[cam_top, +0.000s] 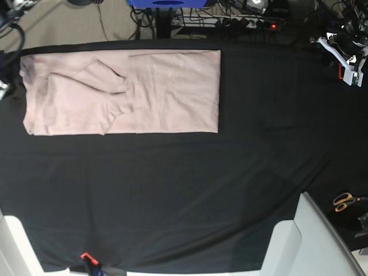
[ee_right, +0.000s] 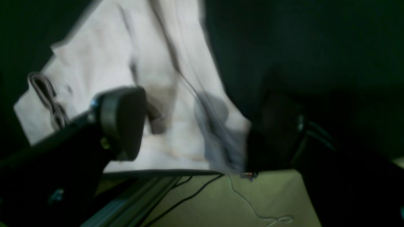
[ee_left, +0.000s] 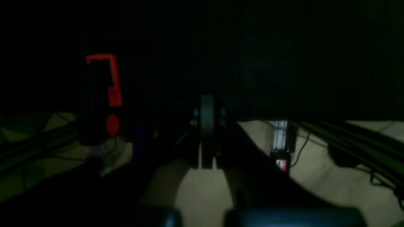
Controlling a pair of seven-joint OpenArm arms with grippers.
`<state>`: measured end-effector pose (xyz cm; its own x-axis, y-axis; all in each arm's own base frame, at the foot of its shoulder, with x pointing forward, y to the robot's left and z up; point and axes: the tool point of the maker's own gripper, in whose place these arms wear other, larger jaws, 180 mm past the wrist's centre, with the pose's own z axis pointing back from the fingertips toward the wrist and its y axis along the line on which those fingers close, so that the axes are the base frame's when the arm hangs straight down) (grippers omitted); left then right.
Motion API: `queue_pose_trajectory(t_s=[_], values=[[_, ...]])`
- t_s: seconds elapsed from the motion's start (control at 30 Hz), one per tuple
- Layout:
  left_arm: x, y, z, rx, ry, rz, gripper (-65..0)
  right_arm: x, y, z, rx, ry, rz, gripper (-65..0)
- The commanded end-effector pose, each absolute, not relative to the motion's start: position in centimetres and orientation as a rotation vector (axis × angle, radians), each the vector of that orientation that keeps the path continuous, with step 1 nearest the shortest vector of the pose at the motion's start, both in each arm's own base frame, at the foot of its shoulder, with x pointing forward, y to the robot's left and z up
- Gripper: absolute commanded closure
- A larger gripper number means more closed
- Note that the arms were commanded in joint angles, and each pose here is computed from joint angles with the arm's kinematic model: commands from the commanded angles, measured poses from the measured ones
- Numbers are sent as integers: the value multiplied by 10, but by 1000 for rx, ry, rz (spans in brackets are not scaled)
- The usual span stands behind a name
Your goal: Fold the T-shirt properly
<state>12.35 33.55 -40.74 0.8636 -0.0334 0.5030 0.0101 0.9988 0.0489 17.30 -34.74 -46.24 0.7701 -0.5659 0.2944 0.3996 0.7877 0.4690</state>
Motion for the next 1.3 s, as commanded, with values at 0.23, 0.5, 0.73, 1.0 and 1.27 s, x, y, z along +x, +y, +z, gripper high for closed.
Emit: queue_pose_trajectory(t_s=[0.23, 0.5, 0.73, 1.0, 1.27], values=[[120, 340, -412, 31, -521, -18, 0, 157, -367, -485, 476, -343, -640, -567], [114, 340, -420, 17, -500, 2, 0, 160, -316, -507, 523, -215, -496, -564], [114, 339, -420, 15, -501, 2, 0, 160, -291, -514, 570, -188, -488, -564], [119, 320, -429, -29, -485, -42, 0, 169, -275, -511, 617, -151, -455, -563], [121, 306, -434, -58, -476, -69, 0, 176, -254, -505, 617, -164, -387, -480]])
